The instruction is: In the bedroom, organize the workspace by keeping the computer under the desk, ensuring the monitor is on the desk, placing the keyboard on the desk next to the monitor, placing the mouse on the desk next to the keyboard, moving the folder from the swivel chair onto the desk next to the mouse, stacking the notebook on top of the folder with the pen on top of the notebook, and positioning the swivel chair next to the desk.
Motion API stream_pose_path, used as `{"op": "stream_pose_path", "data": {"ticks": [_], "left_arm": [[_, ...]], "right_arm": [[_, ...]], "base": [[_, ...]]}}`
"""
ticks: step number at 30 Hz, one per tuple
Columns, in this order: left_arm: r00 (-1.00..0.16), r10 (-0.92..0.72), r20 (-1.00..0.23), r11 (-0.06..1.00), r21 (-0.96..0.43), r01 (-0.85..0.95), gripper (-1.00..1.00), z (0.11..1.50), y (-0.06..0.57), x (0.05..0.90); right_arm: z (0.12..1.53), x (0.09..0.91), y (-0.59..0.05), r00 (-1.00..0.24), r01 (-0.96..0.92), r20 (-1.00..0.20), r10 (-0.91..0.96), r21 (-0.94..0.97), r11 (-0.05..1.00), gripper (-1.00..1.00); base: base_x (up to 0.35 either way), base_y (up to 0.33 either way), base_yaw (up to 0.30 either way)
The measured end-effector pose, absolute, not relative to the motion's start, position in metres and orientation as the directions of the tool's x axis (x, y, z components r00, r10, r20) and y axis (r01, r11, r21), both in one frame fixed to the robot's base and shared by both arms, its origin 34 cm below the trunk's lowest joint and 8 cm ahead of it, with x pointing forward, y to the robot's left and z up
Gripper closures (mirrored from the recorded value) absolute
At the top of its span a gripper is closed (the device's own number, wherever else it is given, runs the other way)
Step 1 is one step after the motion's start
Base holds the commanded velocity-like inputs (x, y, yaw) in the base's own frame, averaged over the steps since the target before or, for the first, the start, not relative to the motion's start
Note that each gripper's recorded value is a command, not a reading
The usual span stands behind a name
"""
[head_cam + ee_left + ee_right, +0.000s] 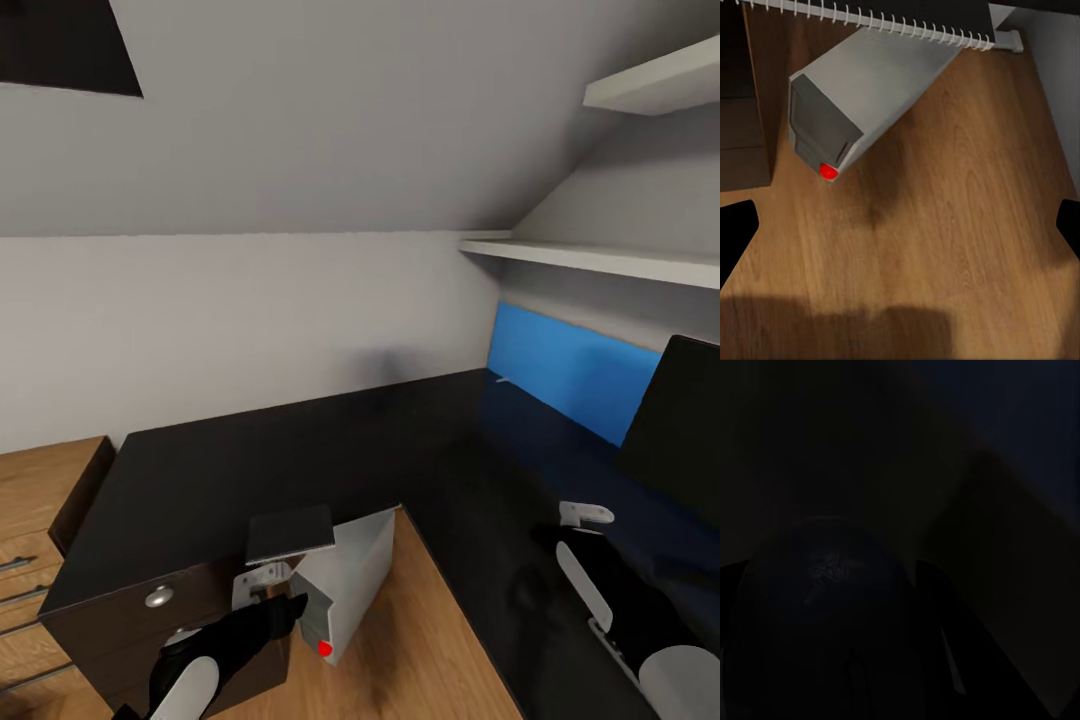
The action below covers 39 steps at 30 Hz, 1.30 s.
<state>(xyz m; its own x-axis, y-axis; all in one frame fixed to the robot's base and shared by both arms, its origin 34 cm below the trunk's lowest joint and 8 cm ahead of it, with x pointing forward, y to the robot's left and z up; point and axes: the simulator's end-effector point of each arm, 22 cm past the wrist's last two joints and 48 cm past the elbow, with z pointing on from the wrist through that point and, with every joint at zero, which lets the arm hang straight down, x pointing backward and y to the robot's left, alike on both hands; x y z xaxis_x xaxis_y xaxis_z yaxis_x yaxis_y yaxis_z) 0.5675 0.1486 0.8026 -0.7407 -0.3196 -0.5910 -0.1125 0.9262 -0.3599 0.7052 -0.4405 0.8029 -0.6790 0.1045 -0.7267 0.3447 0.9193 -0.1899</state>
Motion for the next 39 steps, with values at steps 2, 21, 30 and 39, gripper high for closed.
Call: {"op": "stream_pose_path", "data": {"ticks": [2,21,30,39], "left_arm": [[-0.741,-0.319,-0.591,0.926,-0.359,-0.112,-1.0,0.802,0.149,0.567],[-0.743,-0.317,-0.59,0.926,-0.361,-0.109,-1.0,0.777,0.147,0.567],[-0.742,-0.317,-0.59,0.926,-0.361,-0.109,-1.0,0.777,0.147,0.567],[-0.743,-0.316,-0.59,0.926,-0.361,-0.107,-1.0,0.777,0.146,0.567]], "right_arm": [[0.803,0.705,-0.441,-0.679,0.346,-0.726,0.105,-0.191,0.919,1.0],[0.757,0.686,-0.472,-0.721,0.369,-0.683,0.115,-0.238,0.899,1.0],[0.757,0.686,-0.472,-0.721,0.369,-0.683,0.115,-0.238,0.899,1.0],[0.757,0.686,-0.472,-0.721,0.369,-0.683,0.115,-0.238,0.899,1.0]], "base": [[0.0,0.0,0.0],[0.0,0.0,0.0],[0.0,0.0,0.0],[0.0,0.0,0.0]]}}
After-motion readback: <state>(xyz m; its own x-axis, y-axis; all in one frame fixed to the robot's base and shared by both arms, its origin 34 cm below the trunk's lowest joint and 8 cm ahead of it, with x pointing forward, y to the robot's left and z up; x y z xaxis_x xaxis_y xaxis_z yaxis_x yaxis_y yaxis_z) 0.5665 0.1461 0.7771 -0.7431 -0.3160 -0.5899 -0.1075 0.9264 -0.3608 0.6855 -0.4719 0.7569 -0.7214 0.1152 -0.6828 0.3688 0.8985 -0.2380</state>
